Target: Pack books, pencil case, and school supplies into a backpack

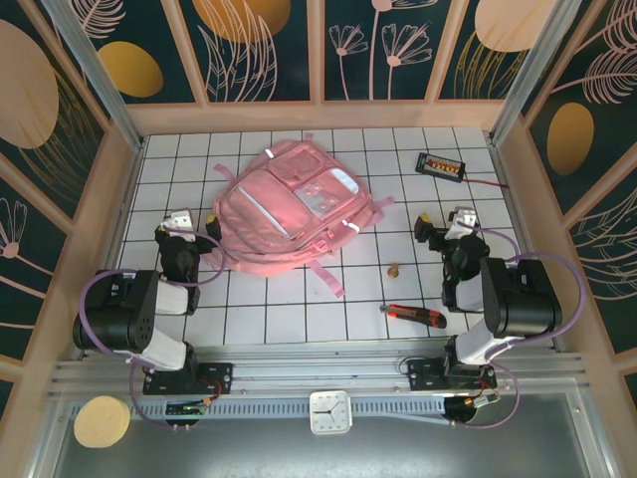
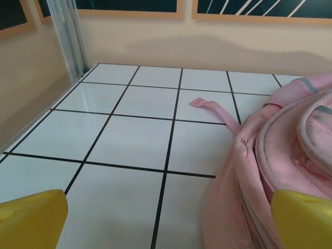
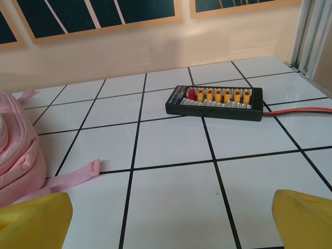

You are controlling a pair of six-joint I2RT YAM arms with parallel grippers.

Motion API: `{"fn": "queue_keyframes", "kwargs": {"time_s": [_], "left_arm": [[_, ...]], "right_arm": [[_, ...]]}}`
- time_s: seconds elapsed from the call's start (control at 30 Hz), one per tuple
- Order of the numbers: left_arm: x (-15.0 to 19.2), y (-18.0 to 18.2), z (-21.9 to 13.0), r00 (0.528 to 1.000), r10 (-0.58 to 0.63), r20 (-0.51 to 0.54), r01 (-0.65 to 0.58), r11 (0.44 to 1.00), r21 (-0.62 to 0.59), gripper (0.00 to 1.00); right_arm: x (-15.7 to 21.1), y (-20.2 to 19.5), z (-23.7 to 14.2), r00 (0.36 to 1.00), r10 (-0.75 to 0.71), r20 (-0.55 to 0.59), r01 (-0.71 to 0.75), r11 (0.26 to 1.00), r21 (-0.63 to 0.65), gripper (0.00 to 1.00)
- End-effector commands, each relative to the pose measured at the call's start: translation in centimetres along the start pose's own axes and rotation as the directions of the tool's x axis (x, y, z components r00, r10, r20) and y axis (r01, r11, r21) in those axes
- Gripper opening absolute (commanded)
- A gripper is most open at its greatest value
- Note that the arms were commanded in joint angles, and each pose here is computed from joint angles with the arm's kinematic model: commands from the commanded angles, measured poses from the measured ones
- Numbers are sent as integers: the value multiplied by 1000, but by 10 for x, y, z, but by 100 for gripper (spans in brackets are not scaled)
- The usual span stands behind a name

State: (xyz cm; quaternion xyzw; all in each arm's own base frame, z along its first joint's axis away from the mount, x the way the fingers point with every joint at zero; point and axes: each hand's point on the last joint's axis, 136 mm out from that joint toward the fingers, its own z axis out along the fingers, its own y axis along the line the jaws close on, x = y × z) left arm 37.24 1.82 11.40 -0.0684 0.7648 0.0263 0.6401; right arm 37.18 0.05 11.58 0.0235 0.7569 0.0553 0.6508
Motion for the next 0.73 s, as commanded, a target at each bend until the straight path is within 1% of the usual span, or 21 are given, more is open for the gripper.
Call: {"fn": "queue_keyframes", "kwargs": {"time_s": [0.0, 0.7], "left_arm": [[-23, 1, 1, 996, -18, 84, 19, 1000, -4, 99], [-23, 1, 1, 996, -17, 84, 17, 1000, -4, 99]], "right_arm": [[-13, -5, 3, 999, 7, 47, -8, 1000, 24, 99], [-12, -5, 3, 999, 3, 45, -5, 1000, 24, 99]]}}
